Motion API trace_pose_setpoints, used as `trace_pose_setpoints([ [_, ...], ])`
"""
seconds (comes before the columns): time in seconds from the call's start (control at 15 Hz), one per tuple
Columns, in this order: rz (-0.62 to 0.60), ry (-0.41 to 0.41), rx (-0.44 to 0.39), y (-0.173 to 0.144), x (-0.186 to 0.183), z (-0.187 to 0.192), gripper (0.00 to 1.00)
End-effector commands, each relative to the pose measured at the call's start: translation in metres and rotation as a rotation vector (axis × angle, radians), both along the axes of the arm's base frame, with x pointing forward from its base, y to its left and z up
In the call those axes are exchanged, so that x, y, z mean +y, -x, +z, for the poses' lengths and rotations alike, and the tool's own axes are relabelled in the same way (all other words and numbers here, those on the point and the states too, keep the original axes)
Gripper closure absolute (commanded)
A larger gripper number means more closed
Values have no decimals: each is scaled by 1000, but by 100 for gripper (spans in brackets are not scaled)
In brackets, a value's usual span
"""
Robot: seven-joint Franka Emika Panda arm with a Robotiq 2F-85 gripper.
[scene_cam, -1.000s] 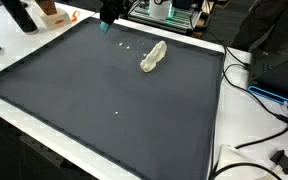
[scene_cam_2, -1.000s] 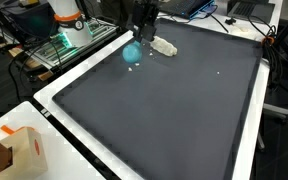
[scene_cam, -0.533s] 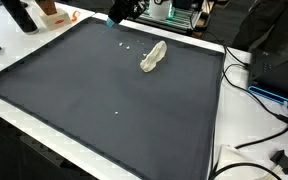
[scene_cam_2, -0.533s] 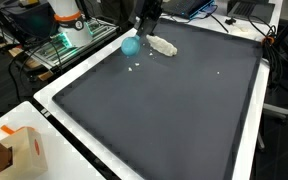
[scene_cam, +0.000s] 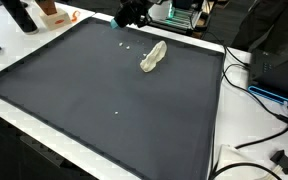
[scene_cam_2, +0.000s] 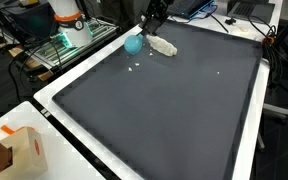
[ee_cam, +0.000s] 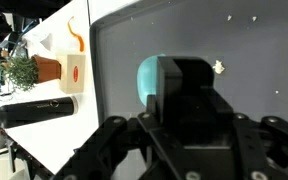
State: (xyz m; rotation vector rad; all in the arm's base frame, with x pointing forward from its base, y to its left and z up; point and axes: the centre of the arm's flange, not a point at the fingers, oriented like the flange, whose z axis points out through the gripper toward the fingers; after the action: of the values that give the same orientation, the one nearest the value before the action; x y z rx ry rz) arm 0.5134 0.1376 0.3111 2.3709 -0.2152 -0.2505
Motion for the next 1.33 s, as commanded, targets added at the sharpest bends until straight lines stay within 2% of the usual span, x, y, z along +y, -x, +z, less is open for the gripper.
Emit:
trace_pose_setpoints([
  [0.0,-17,81,-7,-9,22,-12,75],
  [0.6,-15,198,-5,-8,65,-37,75],
  [1.27,106,192,32,-4,86,-44,75],
])
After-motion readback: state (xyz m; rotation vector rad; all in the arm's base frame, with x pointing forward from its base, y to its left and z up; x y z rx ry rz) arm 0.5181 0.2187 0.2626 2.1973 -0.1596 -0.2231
